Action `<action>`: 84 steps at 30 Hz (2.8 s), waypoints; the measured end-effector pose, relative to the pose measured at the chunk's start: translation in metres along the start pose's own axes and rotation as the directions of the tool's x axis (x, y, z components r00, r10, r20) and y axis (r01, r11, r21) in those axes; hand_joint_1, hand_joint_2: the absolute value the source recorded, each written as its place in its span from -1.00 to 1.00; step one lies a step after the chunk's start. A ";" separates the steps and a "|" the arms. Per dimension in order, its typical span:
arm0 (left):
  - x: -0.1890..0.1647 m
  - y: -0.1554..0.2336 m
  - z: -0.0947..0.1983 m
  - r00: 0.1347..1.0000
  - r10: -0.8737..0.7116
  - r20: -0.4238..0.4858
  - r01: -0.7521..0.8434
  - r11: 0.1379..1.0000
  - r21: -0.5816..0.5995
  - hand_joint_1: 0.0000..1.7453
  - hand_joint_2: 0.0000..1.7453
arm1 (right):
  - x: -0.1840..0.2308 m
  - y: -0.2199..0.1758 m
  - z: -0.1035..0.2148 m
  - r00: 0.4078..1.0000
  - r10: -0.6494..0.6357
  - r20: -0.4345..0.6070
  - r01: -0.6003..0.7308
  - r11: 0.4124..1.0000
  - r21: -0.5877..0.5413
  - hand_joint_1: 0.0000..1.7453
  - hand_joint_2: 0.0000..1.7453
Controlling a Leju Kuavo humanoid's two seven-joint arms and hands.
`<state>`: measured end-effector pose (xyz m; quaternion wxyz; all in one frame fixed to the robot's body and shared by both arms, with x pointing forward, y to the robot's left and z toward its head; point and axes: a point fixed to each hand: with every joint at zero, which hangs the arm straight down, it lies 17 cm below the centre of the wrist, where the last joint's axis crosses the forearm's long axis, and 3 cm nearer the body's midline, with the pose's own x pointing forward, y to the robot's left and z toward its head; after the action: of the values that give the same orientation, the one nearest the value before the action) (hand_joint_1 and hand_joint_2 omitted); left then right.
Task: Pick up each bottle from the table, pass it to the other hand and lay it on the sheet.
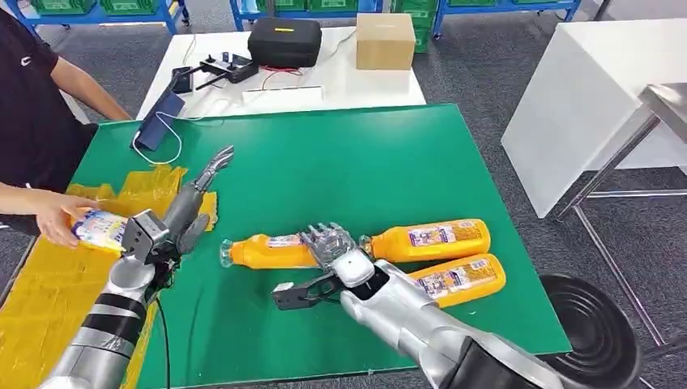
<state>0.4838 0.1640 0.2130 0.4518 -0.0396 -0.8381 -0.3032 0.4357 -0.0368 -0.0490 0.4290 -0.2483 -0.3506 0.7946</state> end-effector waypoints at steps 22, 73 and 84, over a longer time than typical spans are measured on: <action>0.036 0.009 -0.019 0.996 -0.004 0.091 0.001 1.000 0.025 -1.00 -1.00 | 0.011 -0.002 0.000 1.000 -0.001 -0.008 0.001 1.000 0.008 1.00 1.00; 0.028 0.071 0.082 0.882 0.445 0.153 -0.468 0.798 0.379 -1.00 1.00 | 0.008 -0.167 0.089 0.450 -0.651 0.611 0.882 0.432 -0.189 1.00 1.00; 0.023 0.051 0.096 0.734 0.660 0.162 -0.669 0.659 0.345 -1.00 1.00 | 0.016 -0.178 0.108 0.436 -0.605 0.666 0.891 0.392 -0.228 1.00 1.00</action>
<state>0.4171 0.2533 0.2156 0.5202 -0.2577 -0.8126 0.0516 0.4430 0.0081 0.1552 0.5561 0.0397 -0.7319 0.3918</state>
